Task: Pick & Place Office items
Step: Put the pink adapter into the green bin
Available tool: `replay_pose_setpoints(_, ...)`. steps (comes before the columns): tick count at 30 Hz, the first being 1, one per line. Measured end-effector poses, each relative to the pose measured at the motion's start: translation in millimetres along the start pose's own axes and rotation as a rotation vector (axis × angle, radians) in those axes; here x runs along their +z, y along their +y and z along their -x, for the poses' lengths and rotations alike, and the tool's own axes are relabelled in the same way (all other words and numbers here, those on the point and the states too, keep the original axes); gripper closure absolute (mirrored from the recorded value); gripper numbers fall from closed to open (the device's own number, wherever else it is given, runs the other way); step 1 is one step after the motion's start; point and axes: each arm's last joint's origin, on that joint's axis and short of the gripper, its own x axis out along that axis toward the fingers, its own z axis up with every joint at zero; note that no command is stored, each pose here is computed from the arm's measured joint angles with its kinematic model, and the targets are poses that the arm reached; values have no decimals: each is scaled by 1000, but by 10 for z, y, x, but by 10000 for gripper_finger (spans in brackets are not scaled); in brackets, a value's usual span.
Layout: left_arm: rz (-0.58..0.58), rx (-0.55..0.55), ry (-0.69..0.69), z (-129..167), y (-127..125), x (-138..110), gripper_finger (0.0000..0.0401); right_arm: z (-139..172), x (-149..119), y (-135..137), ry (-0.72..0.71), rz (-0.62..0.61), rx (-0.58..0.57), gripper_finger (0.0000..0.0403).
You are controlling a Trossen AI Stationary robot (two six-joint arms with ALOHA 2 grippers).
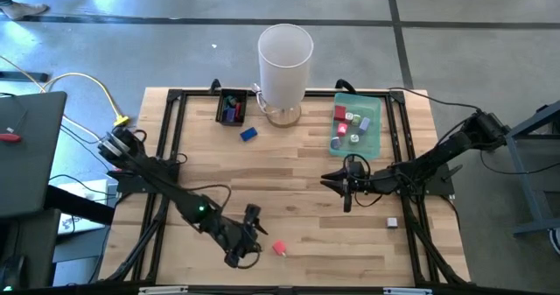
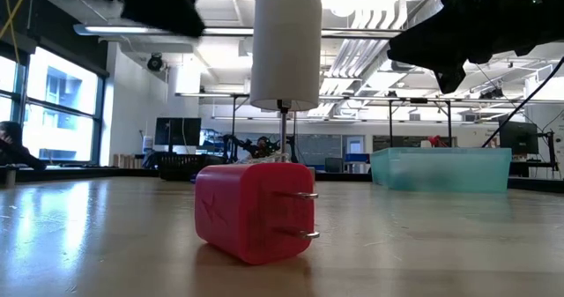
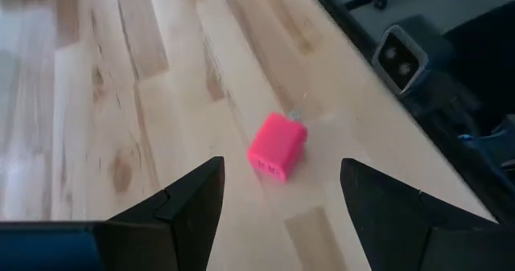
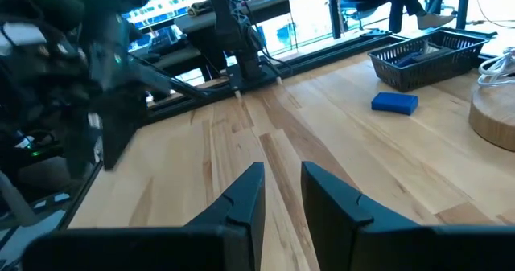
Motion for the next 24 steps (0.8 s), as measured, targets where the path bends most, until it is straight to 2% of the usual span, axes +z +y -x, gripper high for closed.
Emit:
replay_pose_setpoints(5,27,21,-8,-215,59,-68,160,0,7,4,-6,-8,5,333)
replay_pose_setpoints(13,62,-120,-10,-451,162,-151,160,0,6,12,3,-34,30,333)
replay_pose_setpoints(19,80,-105,27,-648,275,-290,160,0,3,16,11,-35,47,333)
replay_pose_setpoints(24,77,-167,-1,-746,315,-324,160,0,-1,15,15,-32,47,333)
